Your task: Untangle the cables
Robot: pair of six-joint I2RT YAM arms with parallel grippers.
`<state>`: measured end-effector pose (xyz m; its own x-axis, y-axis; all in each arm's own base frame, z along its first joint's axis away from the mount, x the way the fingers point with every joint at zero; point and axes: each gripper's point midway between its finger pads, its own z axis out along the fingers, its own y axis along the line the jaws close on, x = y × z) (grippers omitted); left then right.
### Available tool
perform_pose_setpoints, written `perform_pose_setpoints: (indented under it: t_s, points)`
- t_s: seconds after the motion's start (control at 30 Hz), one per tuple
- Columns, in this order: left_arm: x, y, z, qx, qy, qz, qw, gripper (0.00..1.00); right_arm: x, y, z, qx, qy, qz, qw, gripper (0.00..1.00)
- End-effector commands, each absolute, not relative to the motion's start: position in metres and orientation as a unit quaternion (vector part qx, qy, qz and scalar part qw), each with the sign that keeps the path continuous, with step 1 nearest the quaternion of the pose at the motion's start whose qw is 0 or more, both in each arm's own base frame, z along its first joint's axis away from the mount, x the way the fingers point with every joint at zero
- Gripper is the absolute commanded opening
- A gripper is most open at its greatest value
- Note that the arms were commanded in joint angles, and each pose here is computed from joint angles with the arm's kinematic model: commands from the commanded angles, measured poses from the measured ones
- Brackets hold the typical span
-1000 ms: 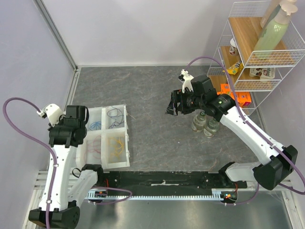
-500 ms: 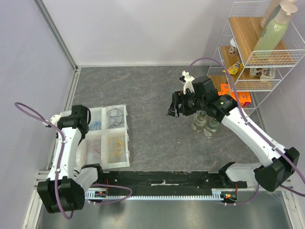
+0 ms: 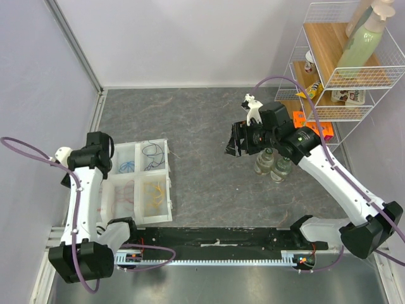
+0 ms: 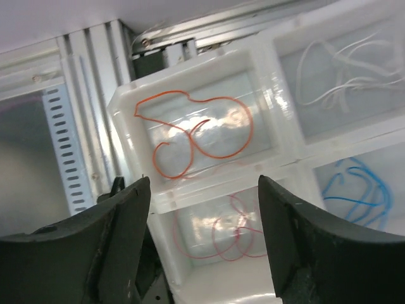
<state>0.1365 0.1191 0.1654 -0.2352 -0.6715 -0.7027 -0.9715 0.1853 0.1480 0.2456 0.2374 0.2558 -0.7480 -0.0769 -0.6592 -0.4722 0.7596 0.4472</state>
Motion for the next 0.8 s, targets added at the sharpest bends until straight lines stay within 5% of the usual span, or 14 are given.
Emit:
perform_pose_setpoints:
  t_s: [0.0, 0.13, 0.17, 0.33, 0.57, 0.77]
  points:
    - [0.167, 0.119, 0.210, -0.558, 0.723, 0.242, 0.326, 0.77, 0.257, 0.241, 0.272, -0.160, 0.874, 0.310, 0.339, 0.79]
    - [0.224, 0.084, 0.239, -0.467, 0.788, 0.109, 0.386, 0.77, 0.268, 0.236, 0.282, -0.148, 0.874, 0.289, 0.361, 0.79]
    - [0.239, 0.069, 0.251, -0.430, 0.802, 0.063, 0.409, 0.85, 0.272, 0.231, 0.286, -0.143, 0.874, 0.276, 0.372, 0.79]
    - [0.286, -0.017, 0.344, -0.260, 0.777, -0.173, 0.547, 0.93, 0.293, 0.196, 0.325, -0.104, 0.864, 0.194, 0.453, 0.81]
    - [0.271, -0.106, 0.468, -0.055, 0.686, -0.361, 0.630, 0.95, 0.296, 0.140, 0.405, -0.048, 0.809, 0.113, 0.575, 0.98]
    - [0.243, -0.130, 0.550, 0.034, 0.618, -0.413, 0.668, 0.95, 0.279, 0.105, 0.476, -0.005, 0.738, 0.104, 0.667, 0.98]
